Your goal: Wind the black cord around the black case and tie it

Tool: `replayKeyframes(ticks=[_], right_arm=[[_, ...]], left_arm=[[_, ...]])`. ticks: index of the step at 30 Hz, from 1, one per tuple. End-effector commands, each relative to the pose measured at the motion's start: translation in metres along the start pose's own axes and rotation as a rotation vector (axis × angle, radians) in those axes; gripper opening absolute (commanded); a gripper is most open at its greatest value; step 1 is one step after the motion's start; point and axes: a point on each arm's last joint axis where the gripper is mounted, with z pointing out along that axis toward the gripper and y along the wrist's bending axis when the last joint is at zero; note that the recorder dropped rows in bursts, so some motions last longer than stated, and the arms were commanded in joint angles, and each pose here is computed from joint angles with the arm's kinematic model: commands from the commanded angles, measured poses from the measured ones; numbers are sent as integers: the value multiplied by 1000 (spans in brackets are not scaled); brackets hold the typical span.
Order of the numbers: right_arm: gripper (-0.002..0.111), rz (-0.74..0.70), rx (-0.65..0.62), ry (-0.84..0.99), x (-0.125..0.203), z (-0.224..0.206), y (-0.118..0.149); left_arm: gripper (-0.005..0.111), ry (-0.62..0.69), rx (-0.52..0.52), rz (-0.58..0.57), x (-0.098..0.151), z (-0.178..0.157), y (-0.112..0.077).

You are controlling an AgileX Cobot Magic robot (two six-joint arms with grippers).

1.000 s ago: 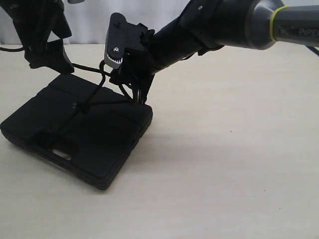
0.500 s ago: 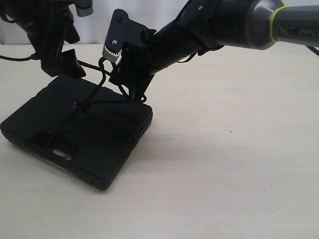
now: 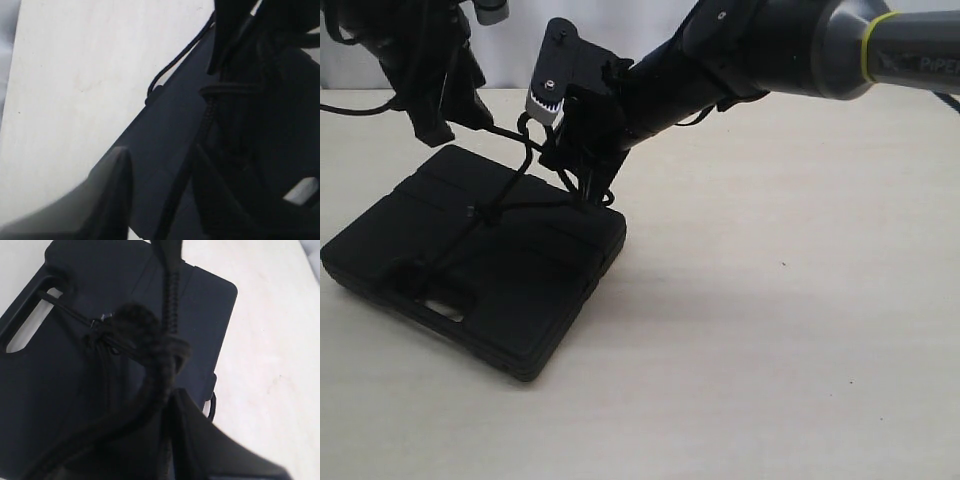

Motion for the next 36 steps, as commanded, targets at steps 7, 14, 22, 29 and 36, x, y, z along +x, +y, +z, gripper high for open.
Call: replayKeyframes(ticks=[7,14,22,29,36], right_arm=[[4,6,18,-12,-3,-4,-2],[4,6,18,-12,-3,-4,-2],[25,102,28,-14,-3,-4,-3],[56,149,121,-15,-12,-22,-10],[58,127,312,168,-11,-60,-20]], left_arm=[[10,78,139,-18,7,23,-8],[11,68,119,-15,6,27,-6],[0,85,74,1,8,28,-1],[0,151,-10,-79,10,16,8],[0,124,-89,-90,5,-22,11]])
